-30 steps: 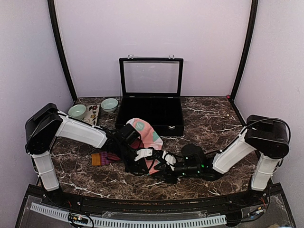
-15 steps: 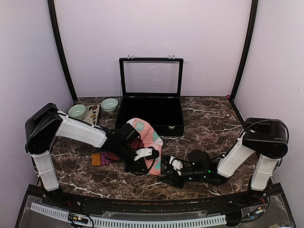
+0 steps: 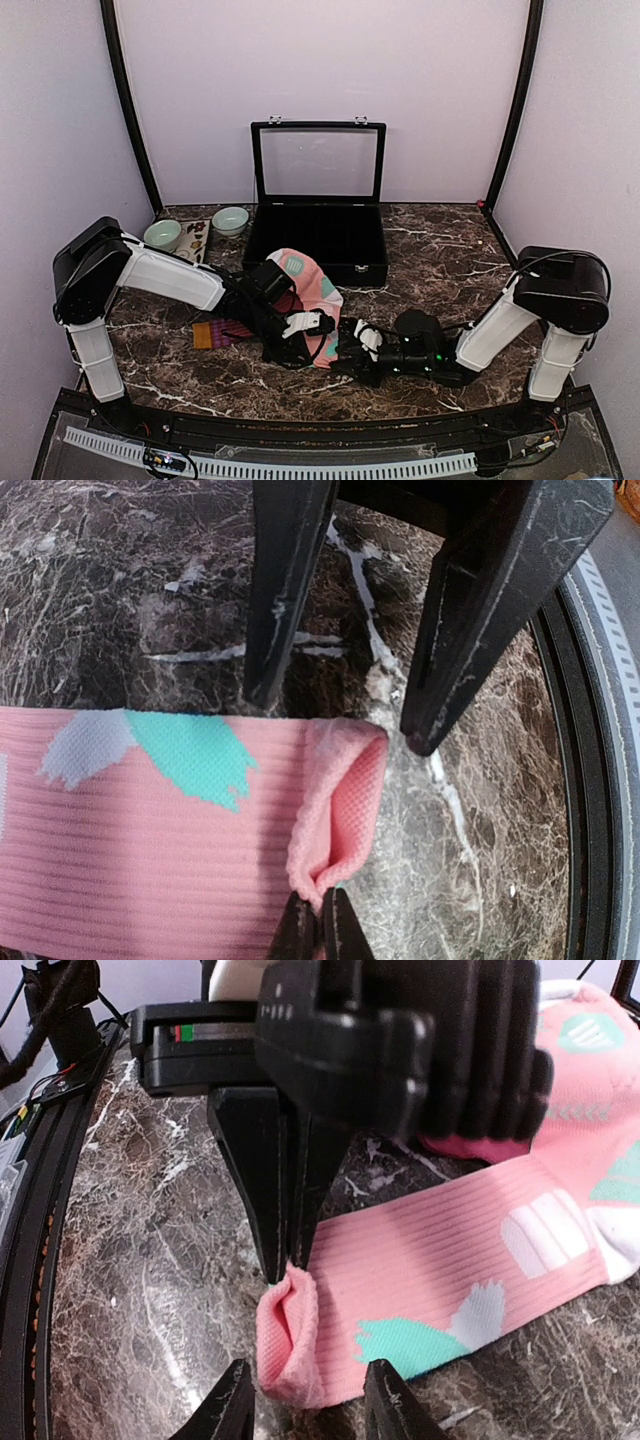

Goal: Roll the socks
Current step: Roll the sock at the center of the board.

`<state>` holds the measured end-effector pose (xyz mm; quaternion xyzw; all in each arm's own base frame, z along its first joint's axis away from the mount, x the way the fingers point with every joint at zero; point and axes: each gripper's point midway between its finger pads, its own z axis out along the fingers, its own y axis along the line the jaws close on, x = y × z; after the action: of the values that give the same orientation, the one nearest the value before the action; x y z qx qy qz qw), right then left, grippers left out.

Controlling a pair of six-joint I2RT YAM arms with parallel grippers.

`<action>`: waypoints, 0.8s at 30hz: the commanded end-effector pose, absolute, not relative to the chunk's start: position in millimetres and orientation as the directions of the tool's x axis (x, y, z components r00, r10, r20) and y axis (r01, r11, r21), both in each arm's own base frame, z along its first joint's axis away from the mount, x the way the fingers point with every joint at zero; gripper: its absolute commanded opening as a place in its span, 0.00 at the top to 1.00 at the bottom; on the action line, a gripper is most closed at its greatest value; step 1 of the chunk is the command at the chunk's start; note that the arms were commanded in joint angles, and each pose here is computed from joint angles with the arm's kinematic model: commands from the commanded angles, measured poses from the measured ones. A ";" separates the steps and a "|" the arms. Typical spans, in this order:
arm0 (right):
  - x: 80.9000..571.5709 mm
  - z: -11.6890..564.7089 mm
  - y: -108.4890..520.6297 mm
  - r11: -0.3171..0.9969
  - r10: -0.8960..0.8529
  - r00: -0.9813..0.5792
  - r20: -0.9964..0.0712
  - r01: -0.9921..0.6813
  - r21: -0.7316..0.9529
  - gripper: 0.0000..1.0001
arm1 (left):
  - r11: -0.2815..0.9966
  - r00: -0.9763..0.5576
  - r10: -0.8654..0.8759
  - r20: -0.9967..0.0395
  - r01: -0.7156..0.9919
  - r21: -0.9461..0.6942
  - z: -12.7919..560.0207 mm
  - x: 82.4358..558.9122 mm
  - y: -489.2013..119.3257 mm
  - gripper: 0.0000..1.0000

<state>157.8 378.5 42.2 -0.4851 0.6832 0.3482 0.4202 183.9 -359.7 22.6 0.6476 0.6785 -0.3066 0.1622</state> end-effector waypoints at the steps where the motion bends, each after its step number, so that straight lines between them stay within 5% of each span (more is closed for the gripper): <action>1: 163.9 51.6 390.6 0.279 -0.358 -0.107 -0.927 -0.960 0.003 0.63 | 0.006 -0.142 0.834 -0.533 0.969 -0.249 8.9 175.7 -336.5 1.00; 24: 142.9 29.0 392.4 0.190 -0.408 -0.128 -0.904 -0.980 0.053 0.64 | 0.026 -0.163 0.839 -0.520 0.965 -0.261 8.1 179.9 -333.3 1.00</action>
<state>154.6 395.0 23.5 -0.5244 0.6692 0.3403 0.4018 185.3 -355.5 22.6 0.6428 0.6827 -0.3108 0.1555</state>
